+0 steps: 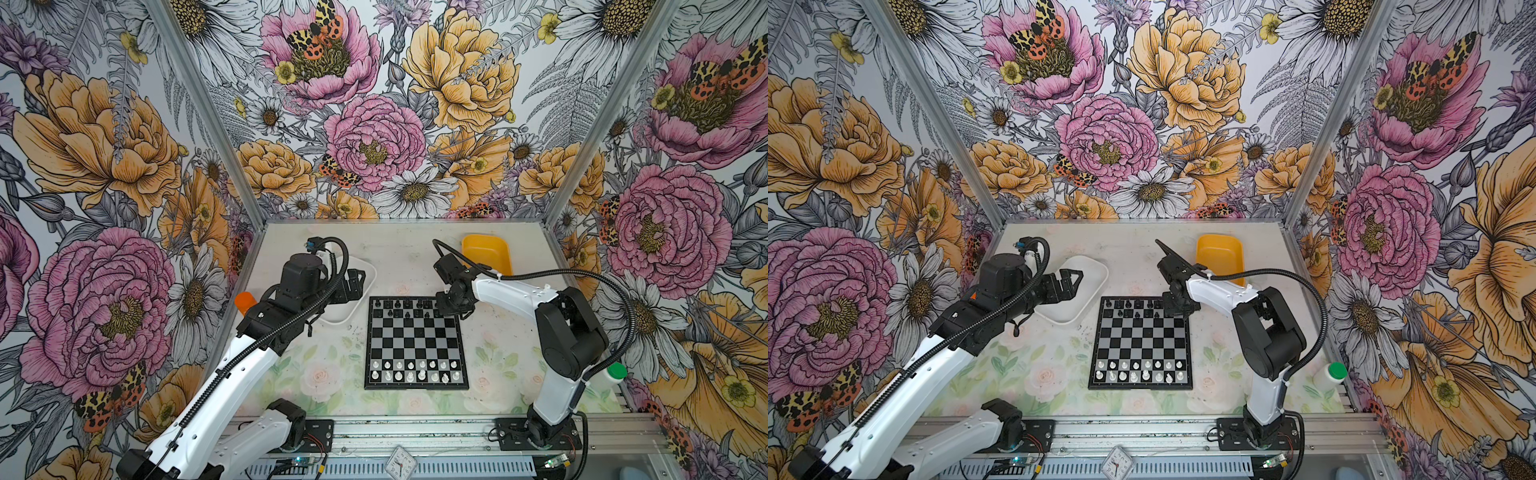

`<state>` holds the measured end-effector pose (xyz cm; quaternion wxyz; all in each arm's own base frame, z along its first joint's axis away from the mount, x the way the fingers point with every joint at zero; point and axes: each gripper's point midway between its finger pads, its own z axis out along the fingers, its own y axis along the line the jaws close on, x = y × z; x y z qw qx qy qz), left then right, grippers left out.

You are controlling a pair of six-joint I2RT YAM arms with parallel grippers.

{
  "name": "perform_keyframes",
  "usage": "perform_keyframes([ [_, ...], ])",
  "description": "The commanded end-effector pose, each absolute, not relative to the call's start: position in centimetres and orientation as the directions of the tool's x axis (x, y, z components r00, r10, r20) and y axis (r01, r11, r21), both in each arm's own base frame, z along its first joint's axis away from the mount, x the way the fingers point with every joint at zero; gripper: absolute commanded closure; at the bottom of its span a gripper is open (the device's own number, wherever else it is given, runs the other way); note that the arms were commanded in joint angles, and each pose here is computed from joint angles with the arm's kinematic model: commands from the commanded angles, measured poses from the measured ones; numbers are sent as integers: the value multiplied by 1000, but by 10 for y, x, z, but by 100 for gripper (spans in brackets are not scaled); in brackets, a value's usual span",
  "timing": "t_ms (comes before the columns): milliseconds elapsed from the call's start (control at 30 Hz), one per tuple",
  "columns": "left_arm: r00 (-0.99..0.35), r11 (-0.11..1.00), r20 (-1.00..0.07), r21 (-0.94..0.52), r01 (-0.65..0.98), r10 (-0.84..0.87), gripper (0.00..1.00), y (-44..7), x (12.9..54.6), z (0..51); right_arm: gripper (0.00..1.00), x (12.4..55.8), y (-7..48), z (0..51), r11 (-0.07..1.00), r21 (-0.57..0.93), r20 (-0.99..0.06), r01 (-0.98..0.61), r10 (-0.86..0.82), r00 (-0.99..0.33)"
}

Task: Set up the chess pieces on the board

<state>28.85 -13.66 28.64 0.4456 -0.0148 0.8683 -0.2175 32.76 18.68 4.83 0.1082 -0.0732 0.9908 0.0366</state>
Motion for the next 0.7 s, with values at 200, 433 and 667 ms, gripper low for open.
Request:
perform_keyframes([
  [200, -573, 905, -788, -386, 176, -225, 1, -131, 290, 301, 57, 338, 191, 95, 984, 72, -327, -160, -128, -936],
  [433, -549, 914, -809, -362, 184, -210, 1, -128, 297, 312, 52, 347, 184, 155, 984, 45, -423, -170, -136, -896],
  [667, -472, 963, -854, -266, 34, -219, 1, -79, 306, 310, 0, 342, 147, 257, 991, -17, -630, -131, -112, -768],
])
